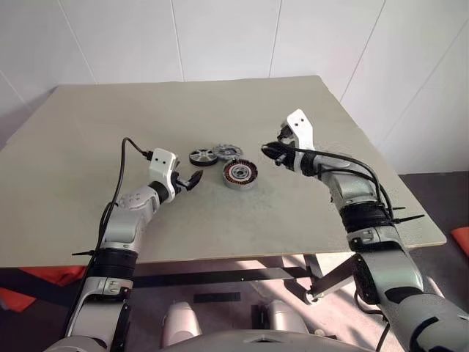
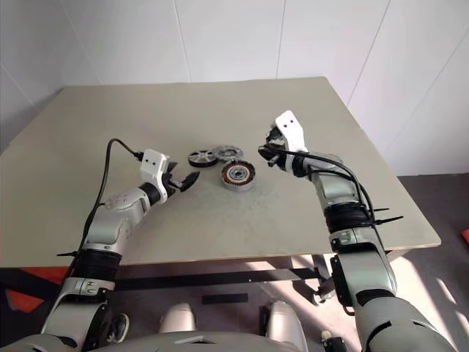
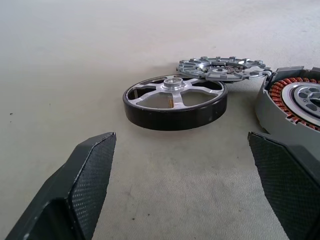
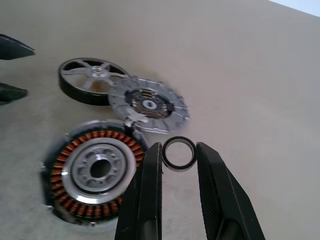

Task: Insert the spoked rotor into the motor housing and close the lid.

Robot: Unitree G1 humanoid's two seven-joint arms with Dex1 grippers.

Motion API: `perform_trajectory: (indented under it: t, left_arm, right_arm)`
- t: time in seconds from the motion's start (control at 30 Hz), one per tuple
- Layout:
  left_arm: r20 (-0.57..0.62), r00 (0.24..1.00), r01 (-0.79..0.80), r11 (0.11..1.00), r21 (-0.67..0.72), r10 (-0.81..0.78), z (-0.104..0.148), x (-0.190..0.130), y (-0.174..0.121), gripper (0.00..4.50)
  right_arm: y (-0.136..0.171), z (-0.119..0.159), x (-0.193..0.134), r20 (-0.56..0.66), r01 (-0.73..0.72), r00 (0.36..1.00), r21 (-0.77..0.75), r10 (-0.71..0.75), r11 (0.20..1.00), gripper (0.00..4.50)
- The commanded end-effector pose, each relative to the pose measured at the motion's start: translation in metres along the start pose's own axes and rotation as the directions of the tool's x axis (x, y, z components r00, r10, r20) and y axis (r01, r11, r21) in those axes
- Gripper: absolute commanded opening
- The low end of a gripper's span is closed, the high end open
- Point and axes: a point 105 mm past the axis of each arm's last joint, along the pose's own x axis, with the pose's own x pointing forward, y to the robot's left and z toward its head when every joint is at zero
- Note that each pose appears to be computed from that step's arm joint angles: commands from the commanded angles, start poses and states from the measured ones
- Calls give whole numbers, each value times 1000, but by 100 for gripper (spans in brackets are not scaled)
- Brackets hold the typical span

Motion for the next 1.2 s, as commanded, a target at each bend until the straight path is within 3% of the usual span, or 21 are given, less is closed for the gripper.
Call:
perform_trajectory:
  t: [0.03,0.6,0.83,1.17,1.2]
  left_arm:
    - [54,998,10,1000,29,-11,18,2,-1,447]
    - [50,999,2,999,40,-4,18,-2,1,447]
    - [46,999,-3,999,36,2,16,-3,2,447]
    - [44,999,-16,999,33,14,15,-7,4,447]
    - [43,999,-17,999,33,15,14,-7,4,447]
  right_arm:
    - [19,1,8,-4,-52,999,1,52,999,109]
    - [24,-21,26,-56,-45,997,39,47,998,109]
    - [35,-11,31,-30,-90,995,18,90,996,109]
    - [23,-20,34,-72,-40,996,46,44,998,109]
    - [22,-20,34,-72,-35,997,42,38,999,149]
